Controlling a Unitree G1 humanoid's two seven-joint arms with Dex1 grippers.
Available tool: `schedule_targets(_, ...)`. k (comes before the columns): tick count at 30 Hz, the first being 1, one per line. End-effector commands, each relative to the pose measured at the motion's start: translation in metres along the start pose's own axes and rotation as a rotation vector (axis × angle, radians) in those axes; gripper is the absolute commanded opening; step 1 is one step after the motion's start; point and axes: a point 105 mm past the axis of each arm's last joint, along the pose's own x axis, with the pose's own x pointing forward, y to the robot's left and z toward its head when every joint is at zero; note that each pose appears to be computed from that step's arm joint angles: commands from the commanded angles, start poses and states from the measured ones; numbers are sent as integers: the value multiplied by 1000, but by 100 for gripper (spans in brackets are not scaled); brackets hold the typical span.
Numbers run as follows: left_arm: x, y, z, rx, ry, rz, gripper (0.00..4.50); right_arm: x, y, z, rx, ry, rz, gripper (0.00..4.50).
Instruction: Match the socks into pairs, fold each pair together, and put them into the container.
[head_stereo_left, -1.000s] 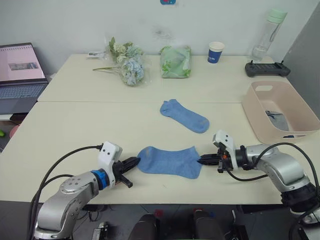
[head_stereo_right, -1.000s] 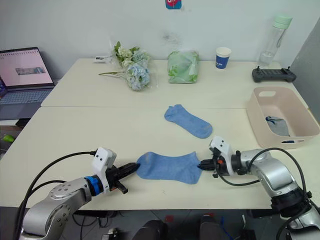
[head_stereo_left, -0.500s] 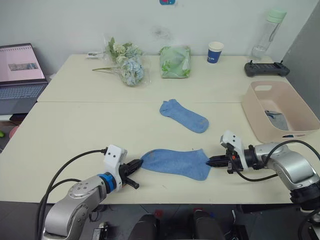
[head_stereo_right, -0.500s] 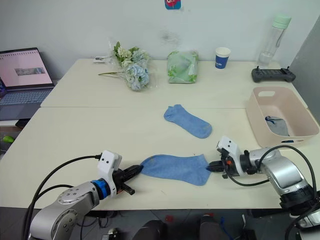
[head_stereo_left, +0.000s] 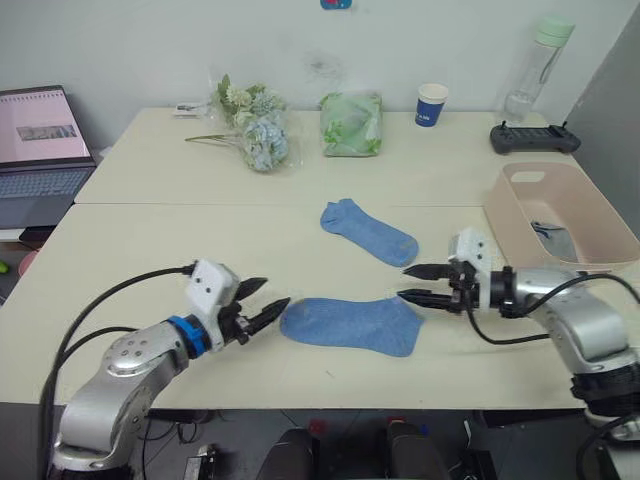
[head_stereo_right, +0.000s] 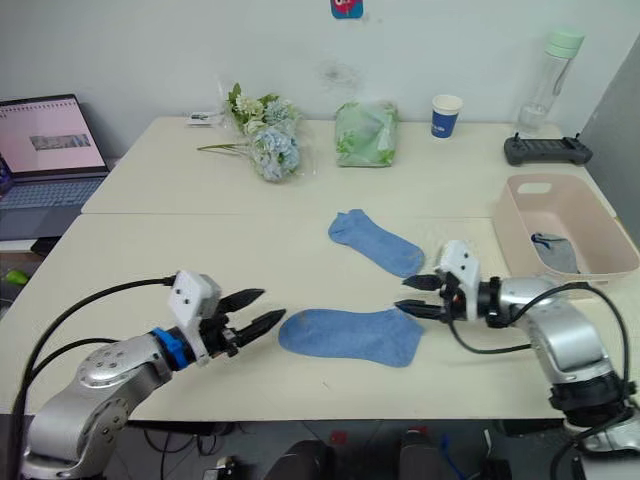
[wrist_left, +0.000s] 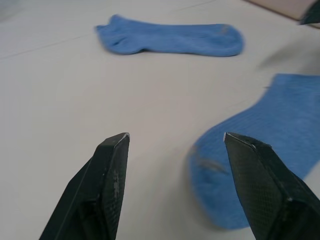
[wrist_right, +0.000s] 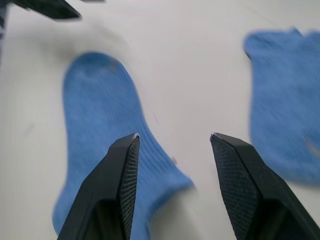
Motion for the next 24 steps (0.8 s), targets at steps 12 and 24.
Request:
schedule_targets(12, 23, 1, -61, 119, 219, -92, 2, -9, 8, -70, -246, 236, 50, 0)
schedule_targets(24, -9, 18, 0, -97, -16, -2, 0, -35, -21, -6, -55, -23, -152, 18)
